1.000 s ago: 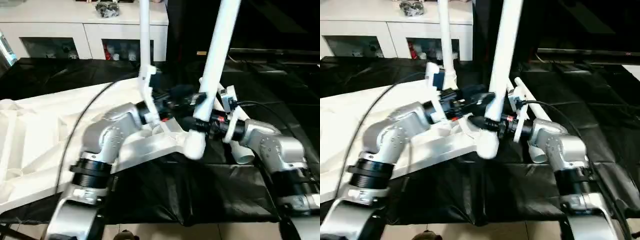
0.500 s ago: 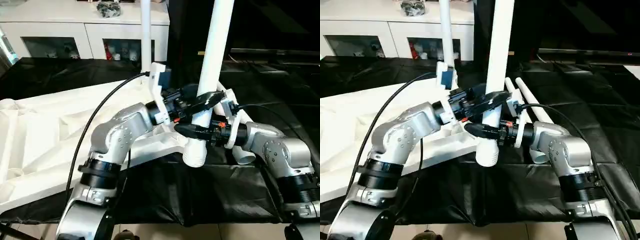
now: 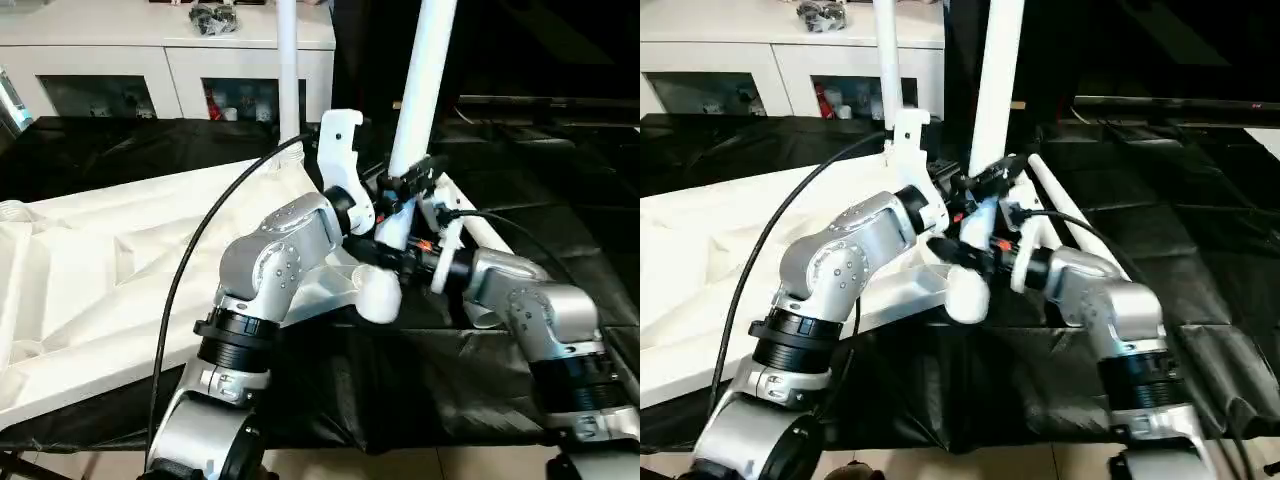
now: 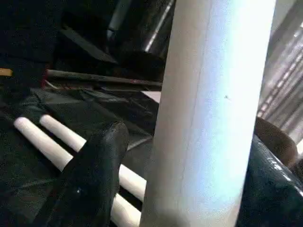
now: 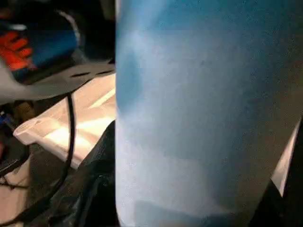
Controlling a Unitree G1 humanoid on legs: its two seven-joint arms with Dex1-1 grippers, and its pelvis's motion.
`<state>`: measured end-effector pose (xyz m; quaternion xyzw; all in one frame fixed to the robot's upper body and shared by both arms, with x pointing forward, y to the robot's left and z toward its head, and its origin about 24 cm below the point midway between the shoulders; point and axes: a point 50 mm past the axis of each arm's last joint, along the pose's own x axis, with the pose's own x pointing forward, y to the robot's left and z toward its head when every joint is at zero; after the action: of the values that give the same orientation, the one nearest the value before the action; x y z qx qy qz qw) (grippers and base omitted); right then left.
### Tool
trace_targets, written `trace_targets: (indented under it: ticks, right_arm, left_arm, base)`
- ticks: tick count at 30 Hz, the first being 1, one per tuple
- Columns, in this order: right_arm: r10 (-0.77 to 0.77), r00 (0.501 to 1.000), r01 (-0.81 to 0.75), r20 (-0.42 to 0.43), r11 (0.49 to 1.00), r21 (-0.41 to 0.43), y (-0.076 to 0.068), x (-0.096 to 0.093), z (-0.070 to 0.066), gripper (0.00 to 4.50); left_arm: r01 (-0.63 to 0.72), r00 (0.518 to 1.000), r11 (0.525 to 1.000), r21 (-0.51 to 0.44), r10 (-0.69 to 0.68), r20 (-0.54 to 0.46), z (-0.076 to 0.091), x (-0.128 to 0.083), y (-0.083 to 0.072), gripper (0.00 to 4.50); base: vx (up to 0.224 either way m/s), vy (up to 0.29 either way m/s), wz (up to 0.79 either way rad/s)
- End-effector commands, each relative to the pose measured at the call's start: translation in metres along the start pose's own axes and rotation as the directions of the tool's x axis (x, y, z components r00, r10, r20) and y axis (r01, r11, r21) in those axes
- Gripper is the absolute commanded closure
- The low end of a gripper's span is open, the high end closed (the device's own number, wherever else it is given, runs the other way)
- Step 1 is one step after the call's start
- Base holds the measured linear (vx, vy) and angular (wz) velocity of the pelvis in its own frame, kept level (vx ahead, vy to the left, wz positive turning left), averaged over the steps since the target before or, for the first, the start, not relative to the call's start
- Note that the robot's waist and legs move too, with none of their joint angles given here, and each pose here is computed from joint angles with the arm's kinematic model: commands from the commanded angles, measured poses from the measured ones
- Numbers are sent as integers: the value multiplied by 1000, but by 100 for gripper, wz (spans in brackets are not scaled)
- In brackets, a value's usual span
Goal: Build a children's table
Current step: Insert table leg to table base
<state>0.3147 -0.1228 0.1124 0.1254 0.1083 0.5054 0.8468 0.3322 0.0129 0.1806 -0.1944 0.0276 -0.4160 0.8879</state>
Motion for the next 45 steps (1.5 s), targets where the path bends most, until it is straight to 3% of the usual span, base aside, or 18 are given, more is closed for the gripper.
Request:
trace_targets:
  ticks: [1, 12, 13, 14, 17, 19, 25, 31, 37, 45]
  right_arm:
    - [29, 997, -24, 68, 997, -73, 7, 4, 16, 270]
    - [13, 996, -8, 87, 998, -61, 10, 9, 17, 270]
    - [12, 996, -7, 87, 998, -59, 10, 9, 17, 214]
    - [4, 995, 0, 95, 999, -42, 8, 9, 18, 200]
    - [10, 996, -6, 89, 999, -39, 6, 6, 19, 200]
    - [22, 997, -18, 77, 999, -47, 6, 2, 20, 165]
    - [61, 998, -60, 17, 996, -66, 5, -8, 20, 115]
    - [97, 992, -102, -79, 992, -70, -1, -22, 20, 115]
    - [107, 989, -112, -104, 992, -50, -3, -19, 21, 115]
    - [167, 970, -170, -176, 986, -1, -1, -17, 12, 115]
  left_arm:
    - [-164, 985, 986, -12, 165, 51, 7, -9, 21, 160]
    - [-239, 969, 971, -4, 238, 58, 8, -11, 27, 244]
    - [-239, 969, 971, -3, 238, 58, 8, -11, 27, 249]
    - [-240, 969, 971, -1, 240, 59, 9, -12, 27, 249]
    - [-217, 973, 976, -10, 217, 73, 12, -12, 28, 250]
    - [-166, 982, 986, -14, 167, 87, 15, -12, 27, 264]
    - [-84, 992, 996, -30, 86, 91, 17, -14, 28, 268]
    - [20, 997, 1000, -24, -18, 80, 20, -17, 24, 268]
    - [113, 989, 994, -5, -112, 96, 20, -16, 12, 268]
    - [224, 968, 975, 5, -223, 116, 20, -17, -1, 268]
  base:
    - [0, 0, 0]
    - [0, 0, 0]
    - [0, 0, 0]
    - [0, 0, 0]
    - [0, 0, 0]
    - [0, 0, 0]
    - [0, 0, 0]
    - [0, 0, 0]
    - [0, 0, 0]
    - [0, 0, 0]
